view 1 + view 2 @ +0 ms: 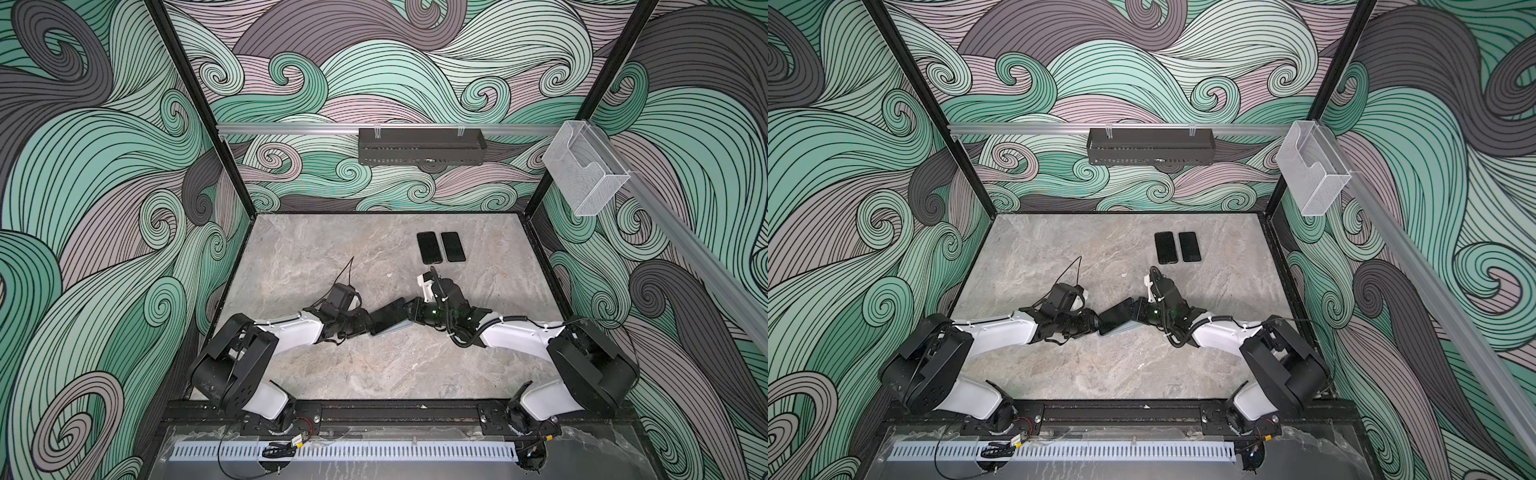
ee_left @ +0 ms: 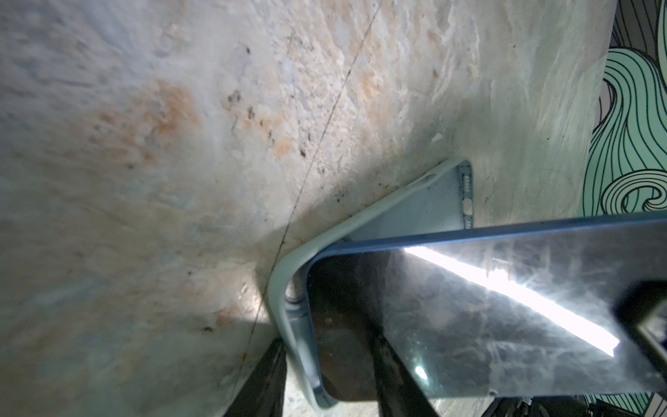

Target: Put the phone into the phone case

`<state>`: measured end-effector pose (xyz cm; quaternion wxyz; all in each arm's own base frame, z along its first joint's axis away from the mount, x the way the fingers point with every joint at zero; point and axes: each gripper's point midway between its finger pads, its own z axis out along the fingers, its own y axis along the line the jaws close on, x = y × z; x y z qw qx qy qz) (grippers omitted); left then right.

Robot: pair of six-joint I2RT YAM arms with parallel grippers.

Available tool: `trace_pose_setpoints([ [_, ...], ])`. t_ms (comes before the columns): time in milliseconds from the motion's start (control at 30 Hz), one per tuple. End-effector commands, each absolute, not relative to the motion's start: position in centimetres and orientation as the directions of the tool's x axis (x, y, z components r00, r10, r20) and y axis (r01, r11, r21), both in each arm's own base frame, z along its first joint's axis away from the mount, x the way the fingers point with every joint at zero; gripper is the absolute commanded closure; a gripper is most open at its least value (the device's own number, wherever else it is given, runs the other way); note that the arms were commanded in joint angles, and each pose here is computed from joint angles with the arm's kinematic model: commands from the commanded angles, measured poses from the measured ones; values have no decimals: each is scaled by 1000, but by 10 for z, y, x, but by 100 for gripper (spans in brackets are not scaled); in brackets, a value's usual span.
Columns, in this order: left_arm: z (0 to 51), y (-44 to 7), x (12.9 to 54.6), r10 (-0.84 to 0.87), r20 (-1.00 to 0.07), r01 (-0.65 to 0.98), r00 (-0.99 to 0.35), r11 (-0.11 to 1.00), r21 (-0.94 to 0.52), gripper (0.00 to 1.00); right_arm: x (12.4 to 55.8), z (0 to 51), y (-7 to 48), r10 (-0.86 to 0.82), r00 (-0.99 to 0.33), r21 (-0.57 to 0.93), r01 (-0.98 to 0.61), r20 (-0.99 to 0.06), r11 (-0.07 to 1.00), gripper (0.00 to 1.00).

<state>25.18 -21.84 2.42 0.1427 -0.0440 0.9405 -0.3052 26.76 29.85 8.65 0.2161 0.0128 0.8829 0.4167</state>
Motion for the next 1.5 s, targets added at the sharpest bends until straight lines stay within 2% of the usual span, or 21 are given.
trace_pose_setpoints([
  [0, 27, -217, 259, -178, -264, 6, -948, 818, -576, 56, 254, 55, 295, 170, -941, 707, -95, -294, 701, 100],
  [700, 30, -229, 286, -195, -262, 9, -945, 786, -618, 59, 230, 44, 295, 34, -970, 688, -145, -240, 711, 100],
  [1167, 37, -235, 290, -215, -243, -4, -946, 757, -653, 60, 230, 30, 300, 43, -980, 707, -108, -192, 698, 100],
  [1467, 44, -191, 267, -289, -259, -116, -922, 841, -529, 50, 232, 25, 295, 61, -978, 691, -96, -199, 716, 100],
])
